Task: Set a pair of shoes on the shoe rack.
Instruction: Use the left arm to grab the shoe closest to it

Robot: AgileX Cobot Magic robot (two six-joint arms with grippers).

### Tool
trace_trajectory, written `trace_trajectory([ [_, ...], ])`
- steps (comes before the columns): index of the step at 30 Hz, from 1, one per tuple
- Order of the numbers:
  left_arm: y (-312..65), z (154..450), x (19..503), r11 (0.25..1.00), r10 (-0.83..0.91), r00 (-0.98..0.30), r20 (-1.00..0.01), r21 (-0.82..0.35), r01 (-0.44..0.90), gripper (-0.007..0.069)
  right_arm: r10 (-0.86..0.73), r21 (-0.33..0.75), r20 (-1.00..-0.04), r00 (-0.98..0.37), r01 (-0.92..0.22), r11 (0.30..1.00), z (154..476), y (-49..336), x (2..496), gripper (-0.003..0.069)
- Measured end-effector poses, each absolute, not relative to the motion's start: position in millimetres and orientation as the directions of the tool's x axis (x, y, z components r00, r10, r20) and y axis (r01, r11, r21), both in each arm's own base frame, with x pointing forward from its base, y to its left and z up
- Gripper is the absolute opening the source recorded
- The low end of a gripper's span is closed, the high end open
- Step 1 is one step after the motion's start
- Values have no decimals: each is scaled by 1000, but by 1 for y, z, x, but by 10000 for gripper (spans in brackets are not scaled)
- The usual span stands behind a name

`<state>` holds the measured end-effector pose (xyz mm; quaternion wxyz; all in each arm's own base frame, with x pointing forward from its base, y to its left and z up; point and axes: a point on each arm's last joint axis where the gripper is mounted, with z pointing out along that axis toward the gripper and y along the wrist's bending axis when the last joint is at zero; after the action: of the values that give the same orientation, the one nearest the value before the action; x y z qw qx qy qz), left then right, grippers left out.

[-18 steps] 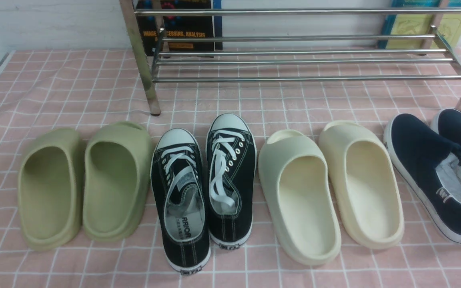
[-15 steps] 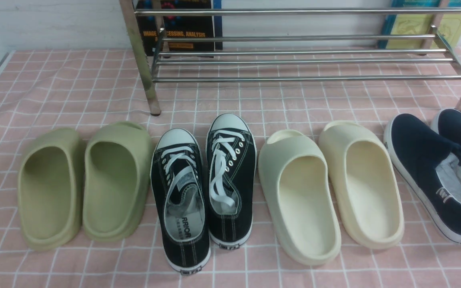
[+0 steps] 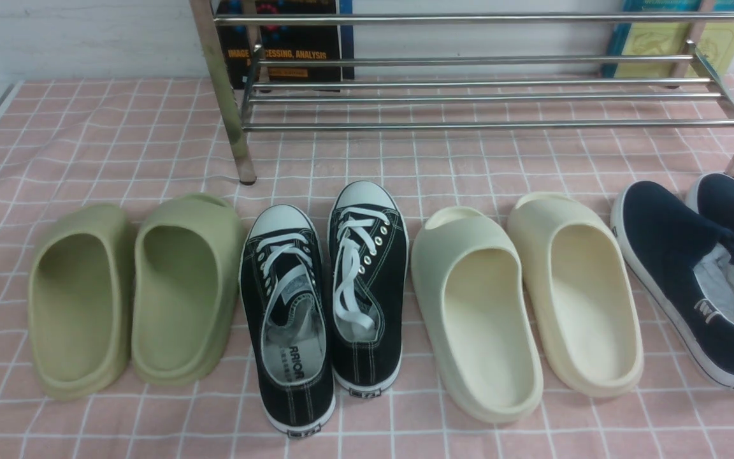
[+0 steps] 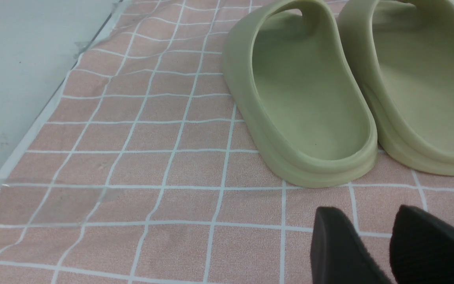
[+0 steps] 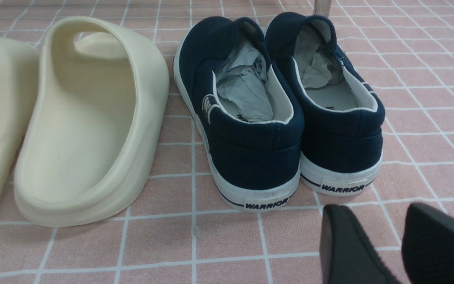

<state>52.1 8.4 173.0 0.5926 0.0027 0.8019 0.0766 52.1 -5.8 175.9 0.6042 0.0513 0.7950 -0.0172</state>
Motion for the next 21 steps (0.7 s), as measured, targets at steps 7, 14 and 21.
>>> trace_trajectory([
  [7,8,173,52,988,95,-298,-950,126,-87,241,61,35,-962,-265,102,994,176,-6,52,238],
  [14,10,174,53,981,141,-278,-950,172,-89,241,61,35,-962,-265,102,994,176,-6,52,238],
  [21,8,178,54,986,119,-235,-965,142,-86,241,61,35,-962,-265,102,994,176,-6,52,238],
])
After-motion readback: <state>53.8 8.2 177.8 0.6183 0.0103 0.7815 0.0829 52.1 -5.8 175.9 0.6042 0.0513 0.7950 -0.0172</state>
